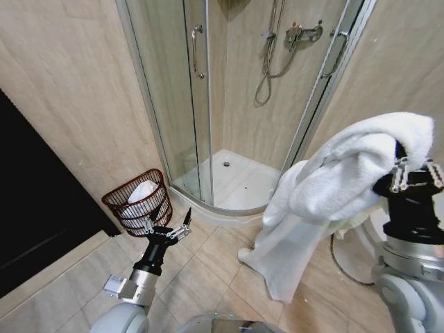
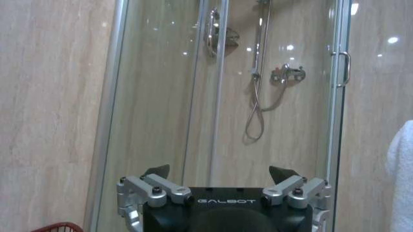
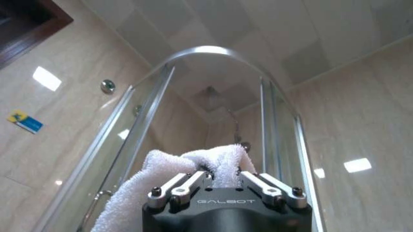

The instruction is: Discard the used towel into the hamper.

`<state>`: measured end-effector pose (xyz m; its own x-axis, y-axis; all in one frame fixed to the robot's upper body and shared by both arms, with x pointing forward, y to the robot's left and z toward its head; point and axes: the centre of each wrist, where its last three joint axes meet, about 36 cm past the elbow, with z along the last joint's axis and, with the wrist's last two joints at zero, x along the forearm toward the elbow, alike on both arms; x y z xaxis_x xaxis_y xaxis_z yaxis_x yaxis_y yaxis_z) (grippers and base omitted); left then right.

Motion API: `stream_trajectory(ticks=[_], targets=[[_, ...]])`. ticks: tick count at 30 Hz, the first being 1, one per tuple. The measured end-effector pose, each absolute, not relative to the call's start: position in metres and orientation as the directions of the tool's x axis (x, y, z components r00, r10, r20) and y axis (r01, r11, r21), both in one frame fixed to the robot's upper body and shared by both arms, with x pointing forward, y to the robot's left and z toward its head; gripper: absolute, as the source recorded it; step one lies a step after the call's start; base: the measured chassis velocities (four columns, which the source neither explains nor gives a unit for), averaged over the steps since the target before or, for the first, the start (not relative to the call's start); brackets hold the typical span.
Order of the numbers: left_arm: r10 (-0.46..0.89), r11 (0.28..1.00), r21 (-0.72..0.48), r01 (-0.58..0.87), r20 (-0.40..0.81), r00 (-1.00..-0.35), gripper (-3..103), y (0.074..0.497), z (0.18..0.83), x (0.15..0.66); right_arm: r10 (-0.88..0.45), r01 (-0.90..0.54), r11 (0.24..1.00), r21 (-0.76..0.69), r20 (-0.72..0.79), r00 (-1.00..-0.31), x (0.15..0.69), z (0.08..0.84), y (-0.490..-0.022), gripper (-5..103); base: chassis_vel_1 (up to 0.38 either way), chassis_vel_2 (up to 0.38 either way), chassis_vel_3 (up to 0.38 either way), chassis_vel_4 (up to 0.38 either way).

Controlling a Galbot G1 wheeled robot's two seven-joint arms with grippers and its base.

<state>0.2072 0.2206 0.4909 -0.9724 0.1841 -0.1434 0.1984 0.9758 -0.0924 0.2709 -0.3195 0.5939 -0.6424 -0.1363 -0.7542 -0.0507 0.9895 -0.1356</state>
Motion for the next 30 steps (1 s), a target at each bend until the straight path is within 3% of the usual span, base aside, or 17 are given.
stream_trajectory(ticks=[25,30], targets=[[0.184,0.976,-0.092,0.198,-0.143,-0.972,100,0.221,0.491,0.207,-0.166,0.000,0.979,-0.203,-0.801,-0.575,0.280,0.616,-0.338,11,0.000,0.000,0.000,0.000],[0.184,0.976,-0.093,0.198,-0.143,-0.972,100,0.221,0.491,0.207,-0.203,-0.042,0.977,-0.211,-0.835,-0.511,0.283,0.621,-0.333,11,0.000,0.000,0.000,0.000]])
